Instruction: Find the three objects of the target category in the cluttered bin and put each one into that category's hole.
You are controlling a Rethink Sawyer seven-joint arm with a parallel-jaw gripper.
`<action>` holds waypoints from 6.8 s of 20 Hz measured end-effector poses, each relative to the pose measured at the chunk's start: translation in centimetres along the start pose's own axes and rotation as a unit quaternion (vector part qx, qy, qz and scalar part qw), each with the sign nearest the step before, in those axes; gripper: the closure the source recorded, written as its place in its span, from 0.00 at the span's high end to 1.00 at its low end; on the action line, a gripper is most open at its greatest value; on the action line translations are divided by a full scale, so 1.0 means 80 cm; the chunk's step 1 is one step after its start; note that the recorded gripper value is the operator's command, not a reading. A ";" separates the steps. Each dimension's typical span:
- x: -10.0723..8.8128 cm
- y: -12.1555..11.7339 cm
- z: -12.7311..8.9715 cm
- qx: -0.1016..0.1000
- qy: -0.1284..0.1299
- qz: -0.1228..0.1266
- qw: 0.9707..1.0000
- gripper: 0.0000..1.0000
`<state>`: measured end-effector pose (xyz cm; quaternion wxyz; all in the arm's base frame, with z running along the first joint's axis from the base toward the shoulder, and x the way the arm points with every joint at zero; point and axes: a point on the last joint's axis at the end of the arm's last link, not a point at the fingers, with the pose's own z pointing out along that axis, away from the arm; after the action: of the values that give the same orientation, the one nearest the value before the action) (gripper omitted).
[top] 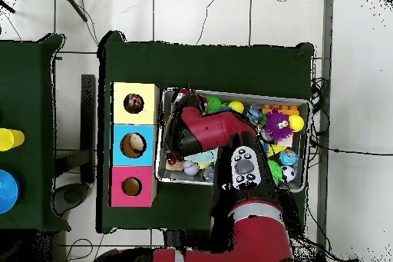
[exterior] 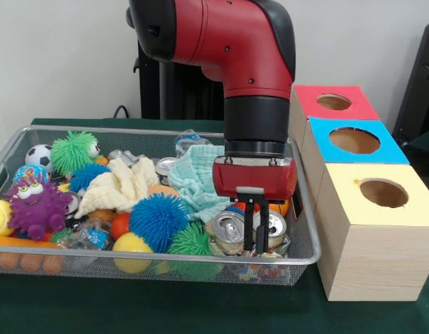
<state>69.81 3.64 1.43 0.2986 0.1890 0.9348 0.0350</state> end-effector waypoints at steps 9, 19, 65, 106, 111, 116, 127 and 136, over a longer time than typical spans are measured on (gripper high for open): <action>0.005 0.009 0.000 -0.006 0.003 0.001 1.000 0.00; 0.036 0.018 -0.002 -0.003 0.038 0.002 0.999 1.00; 0.029 0.008 0.007 0.032 -0.062 -0.170 0.983 0.00; -0.033 0.017 0.006 0.002 -0.005 -0.012 1.000 1.00; -0.011 0.004 0.009 0.013 0.040 0.010 0.999 1.00; 0.009 -0.006 0.009 0.027 0.081 0.024 0.996 1.00; 0.030 -0.002 0.008 0.035 0.131 0.036 0.990 1.00; 0.039 0.004 0.008 0.031 0.137 0.033 0.990 1.00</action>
<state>67.95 5.07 -0.76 0.1604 0.2226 0.9607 0.0410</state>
